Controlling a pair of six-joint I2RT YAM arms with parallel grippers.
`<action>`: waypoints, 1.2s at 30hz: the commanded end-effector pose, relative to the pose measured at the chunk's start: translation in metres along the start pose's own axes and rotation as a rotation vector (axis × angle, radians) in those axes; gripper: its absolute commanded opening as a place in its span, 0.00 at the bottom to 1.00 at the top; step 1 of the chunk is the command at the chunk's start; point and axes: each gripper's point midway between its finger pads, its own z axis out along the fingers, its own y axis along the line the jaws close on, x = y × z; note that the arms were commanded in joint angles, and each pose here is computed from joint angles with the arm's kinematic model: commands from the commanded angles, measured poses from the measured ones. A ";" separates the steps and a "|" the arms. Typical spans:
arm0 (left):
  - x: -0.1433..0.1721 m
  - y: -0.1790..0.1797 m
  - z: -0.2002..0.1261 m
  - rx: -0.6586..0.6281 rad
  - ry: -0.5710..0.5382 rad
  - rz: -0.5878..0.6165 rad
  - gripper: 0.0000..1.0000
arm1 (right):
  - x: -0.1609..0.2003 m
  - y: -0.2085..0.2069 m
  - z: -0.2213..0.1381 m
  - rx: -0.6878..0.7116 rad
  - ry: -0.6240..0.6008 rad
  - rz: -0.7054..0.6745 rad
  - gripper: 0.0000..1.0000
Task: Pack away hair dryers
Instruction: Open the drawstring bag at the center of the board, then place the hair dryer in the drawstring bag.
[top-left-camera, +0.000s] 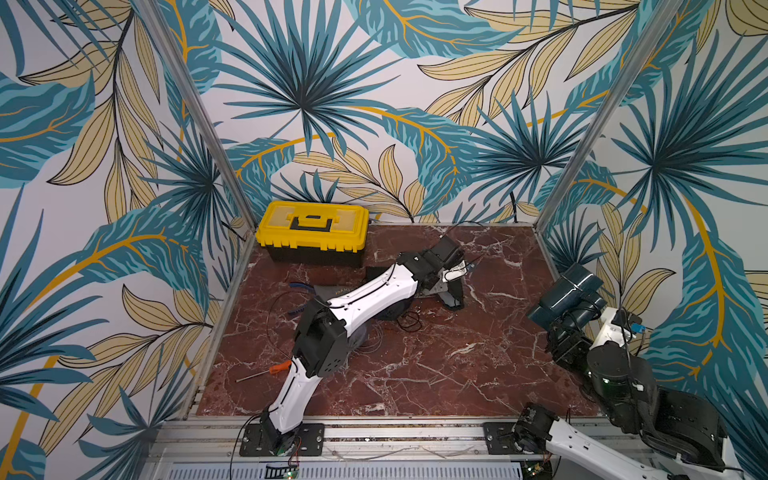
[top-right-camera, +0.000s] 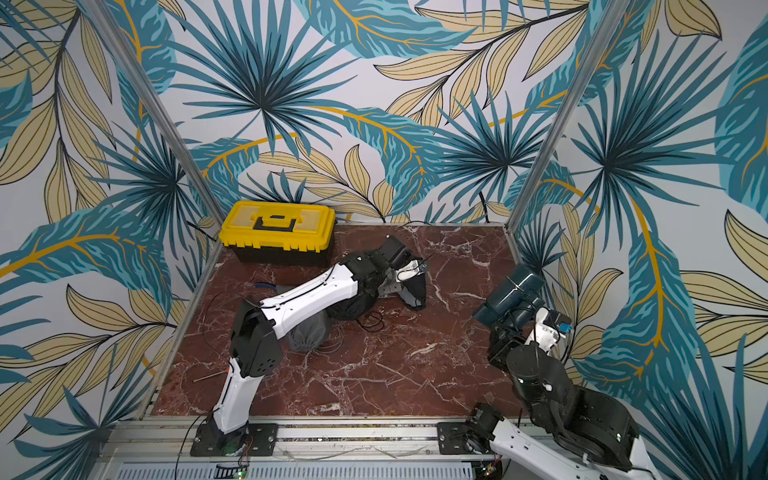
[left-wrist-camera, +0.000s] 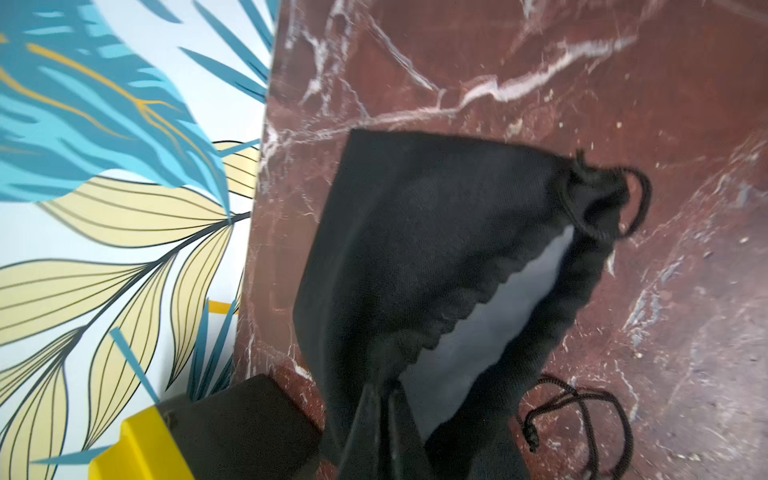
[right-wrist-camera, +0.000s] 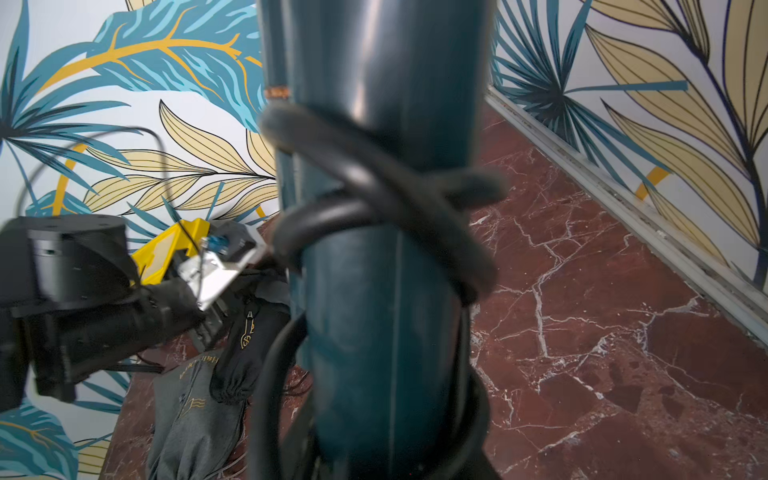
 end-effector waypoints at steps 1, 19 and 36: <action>-0.018 0.007 -0.027 0.057 -0.072 -0.110 0.00 | 0.011 0.021 0.006 -0.067 0.053 -0.017 0.00; -0.024 0.004 -0.074 0.142 -0.144 -0.242 0.00 | 0.122 0.126 0.049 -0.355 0.459 -0.164 0.00; -0.022 -0.044 -0.096 0.264 -0.166 -0.165 0.00 | 0.173 0.141 0.073 -0.383 0.578 -0.158 0.00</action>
